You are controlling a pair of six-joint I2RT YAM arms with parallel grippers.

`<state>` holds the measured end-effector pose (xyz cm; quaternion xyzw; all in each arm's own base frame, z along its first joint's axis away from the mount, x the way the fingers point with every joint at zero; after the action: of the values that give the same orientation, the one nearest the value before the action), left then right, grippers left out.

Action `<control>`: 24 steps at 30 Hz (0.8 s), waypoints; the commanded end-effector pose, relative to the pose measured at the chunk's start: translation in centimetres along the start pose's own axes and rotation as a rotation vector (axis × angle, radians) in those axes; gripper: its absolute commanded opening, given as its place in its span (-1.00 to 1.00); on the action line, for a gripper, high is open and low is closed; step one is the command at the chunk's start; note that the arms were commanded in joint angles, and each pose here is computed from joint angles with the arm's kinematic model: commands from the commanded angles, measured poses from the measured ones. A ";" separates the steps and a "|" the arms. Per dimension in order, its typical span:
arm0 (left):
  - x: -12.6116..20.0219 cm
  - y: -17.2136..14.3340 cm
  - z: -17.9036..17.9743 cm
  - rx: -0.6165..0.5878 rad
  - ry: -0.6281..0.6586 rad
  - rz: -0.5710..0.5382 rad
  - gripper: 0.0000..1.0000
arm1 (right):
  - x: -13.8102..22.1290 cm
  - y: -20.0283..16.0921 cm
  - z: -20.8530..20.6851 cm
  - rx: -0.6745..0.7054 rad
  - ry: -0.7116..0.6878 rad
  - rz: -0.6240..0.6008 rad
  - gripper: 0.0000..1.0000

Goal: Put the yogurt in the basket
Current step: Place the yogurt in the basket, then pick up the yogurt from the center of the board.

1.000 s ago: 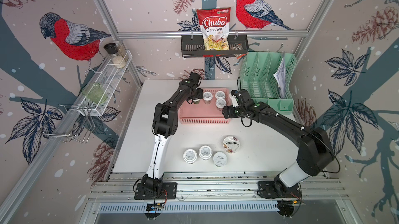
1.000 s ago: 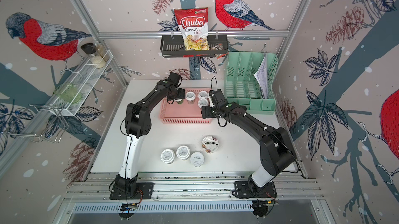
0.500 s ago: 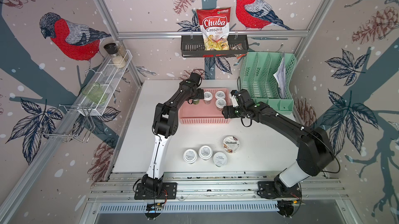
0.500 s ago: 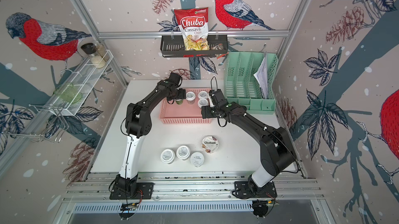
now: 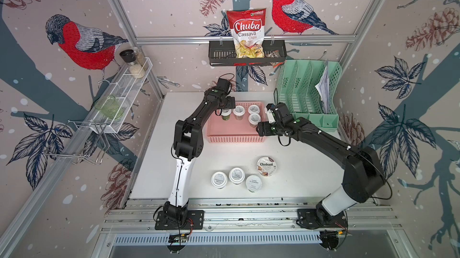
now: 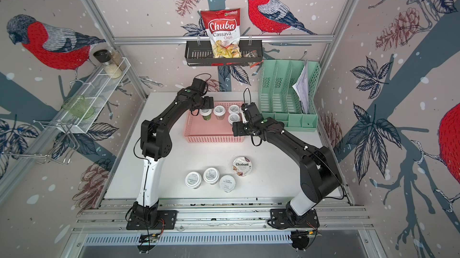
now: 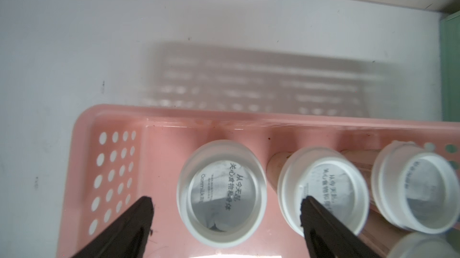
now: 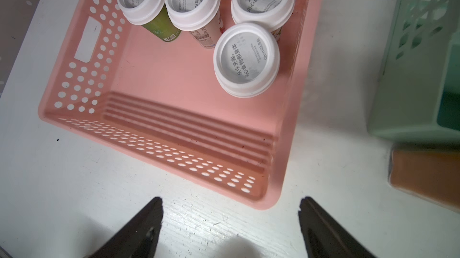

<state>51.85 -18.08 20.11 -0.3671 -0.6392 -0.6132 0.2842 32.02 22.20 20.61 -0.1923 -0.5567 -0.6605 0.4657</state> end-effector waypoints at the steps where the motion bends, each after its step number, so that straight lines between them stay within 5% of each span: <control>1: 2.5 1.6 -0.2 0.011 -0.005 -0.067 0.91 | 0.3 0.2 0.3 0.019 0.007 -0.016 0.76; 7: 6.6 1.6 -0.7 0.012 0.002 -0.109 0.91 | 1.2 0.1 1.4 0.065 -0.002 -0.034 0.77; 14: 11.6 -3.4 0.7 0.019 0.026 -0.107 0.90 | 2.1 -2.0 5.9 0.255 0.034 -0.009 0.77; 24: 15.1 -8.7 4.4 0.028 0.081 -0.109 0.91 | 4.2 -11.4 14.3 0.682 0.196 0.119 0.80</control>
<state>36.27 -12.38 26.65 -0.3240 -0.6447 -0.6285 0.2906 18.45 32.77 22.57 -0.0056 -0.6619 -0.4734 0.5812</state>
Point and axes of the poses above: each gripper's point midway between its finger pads, its own x axis back along the fingers, its own z axis along the line the jaws close on, y = z × x, the point moved 7 cm from there along x, back along the fingers, and after that the axes turned 7 degrees about -x, right-handed, at the moved point
